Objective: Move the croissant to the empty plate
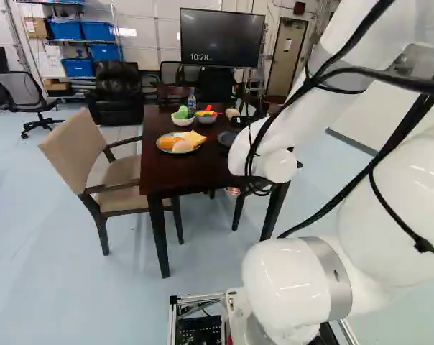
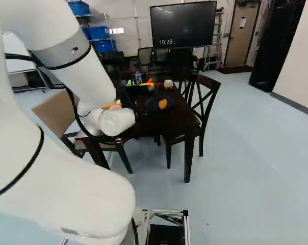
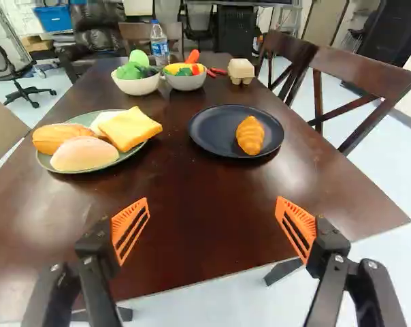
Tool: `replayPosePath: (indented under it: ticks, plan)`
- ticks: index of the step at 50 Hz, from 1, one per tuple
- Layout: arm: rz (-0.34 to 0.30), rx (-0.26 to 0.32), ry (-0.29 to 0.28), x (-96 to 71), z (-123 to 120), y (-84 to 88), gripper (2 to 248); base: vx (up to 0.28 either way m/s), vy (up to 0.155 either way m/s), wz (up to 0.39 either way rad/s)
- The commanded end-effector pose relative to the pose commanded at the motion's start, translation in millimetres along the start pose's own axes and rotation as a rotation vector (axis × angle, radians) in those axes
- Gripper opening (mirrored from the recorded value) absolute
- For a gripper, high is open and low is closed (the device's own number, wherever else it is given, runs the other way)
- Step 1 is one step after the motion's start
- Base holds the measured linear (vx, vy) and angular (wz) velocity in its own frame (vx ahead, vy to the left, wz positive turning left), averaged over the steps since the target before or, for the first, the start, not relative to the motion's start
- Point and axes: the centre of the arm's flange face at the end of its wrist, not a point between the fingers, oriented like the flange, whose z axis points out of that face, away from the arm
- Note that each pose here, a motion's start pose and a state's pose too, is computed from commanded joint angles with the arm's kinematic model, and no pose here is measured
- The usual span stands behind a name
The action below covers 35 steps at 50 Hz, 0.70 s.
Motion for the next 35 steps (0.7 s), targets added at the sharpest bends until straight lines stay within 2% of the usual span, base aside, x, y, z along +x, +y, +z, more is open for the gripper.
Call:
replayPosePath:
  ticks: [15,35]
  plan:
    - [0.009,0.012,0.039,-19.5,-17.3,-3.2,247,0.0,0.0,0.0]
    - [0.016,0.022,0.07,-34.7,-31.0,-5.4,247,0.0,0.0,0.0]
